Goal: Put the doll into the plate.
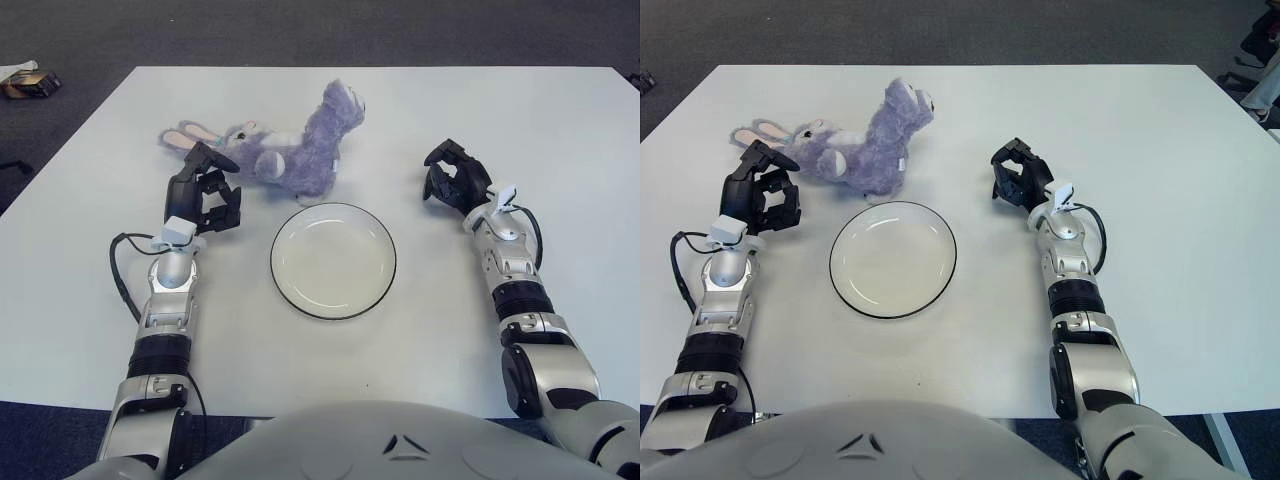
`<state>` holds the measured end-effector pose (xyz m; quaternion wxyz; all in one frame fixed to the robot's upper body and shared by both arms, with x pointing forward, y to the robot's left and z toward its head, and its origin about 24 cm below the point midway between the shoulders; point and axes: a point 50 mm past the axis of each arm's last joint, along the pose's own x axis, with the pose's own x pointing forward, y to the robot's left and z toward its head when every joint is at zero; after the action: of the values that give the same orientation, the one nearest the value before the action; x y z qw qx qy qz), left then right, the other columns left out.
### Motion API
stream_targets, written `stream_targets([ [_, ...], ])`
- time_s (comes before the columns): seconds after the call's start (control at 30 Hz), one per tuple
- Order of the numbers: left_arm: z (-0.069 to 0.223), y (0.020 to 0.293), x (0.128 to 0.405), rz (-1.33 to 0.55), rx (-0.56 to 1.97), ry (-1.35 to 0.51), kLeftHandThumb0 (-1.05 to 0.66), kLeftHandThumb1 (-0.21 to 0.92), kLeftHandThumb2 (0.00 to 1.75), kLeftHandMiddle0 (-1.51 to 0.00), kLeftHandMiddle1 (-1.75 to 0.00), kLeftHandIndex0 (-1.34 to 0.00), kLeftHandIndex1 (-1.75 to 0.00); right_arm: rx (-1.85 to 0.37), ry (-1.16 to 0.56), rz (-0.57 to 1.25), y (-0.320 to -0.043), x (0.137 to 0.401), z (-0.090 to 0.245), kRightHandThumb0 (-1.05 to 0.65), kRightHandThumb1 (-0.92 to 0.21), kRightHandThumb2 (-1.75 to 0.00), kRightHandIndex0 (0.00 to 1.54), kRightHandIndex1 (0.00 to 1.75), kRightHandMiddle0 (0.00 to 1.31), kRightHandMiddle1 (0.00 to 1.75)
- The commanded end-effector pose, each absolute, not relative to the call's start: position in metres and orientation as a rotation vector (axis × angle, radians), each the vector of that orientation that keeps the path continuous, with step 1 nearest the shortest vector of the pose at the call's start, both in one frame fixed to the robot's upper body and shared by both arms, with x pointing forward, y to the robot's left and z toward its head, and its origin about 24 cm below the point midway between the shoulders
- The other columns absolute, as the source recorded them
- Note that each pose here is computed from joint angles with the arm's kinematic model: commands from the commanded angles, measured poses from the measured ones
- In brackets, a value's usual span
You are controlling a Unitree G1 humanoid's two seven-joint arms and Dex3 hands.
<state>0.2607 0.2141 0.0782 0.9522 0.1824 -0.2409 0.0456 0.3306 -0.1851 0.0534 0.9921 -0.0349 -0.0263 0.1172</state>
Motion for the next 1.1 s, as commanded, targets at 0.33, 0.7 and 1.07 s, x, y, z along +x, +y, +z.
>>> stream_targets([
  [0.33,0.062,0.211,0.235,0.04,0.588,-0.48,-0.4,0.66,0.83,-0.03,-1.18,-0.06,-1.46,-0.063,0.112,0.239,-0.189,0.317,0.018,-0.37,-0.77,-0.73,0.84,1.75,0.28,1.75],
  [0.7,0.073,0.219,0.231,0.061,0.742,-0.516,-0.67,0.63,0.74,0.0,-0.8,0.0,-0.98,-0.057,0.116,0.239,-0.187,0.318,0.017,-0.37,-0.77,-0.74,0.82,1.75,0.29,1.75],
  [1.07,0.092,0.225,0.23,0.058,0.871,-0.478,-0.72,0.63,0.67,0.0,-0.62,0.0,-0.79,-0.052,0.119,0.234,-0.184,0.318,0.016,-0.37,-0.77,-0.74,0.82,1.75,0.29,1.75],
])
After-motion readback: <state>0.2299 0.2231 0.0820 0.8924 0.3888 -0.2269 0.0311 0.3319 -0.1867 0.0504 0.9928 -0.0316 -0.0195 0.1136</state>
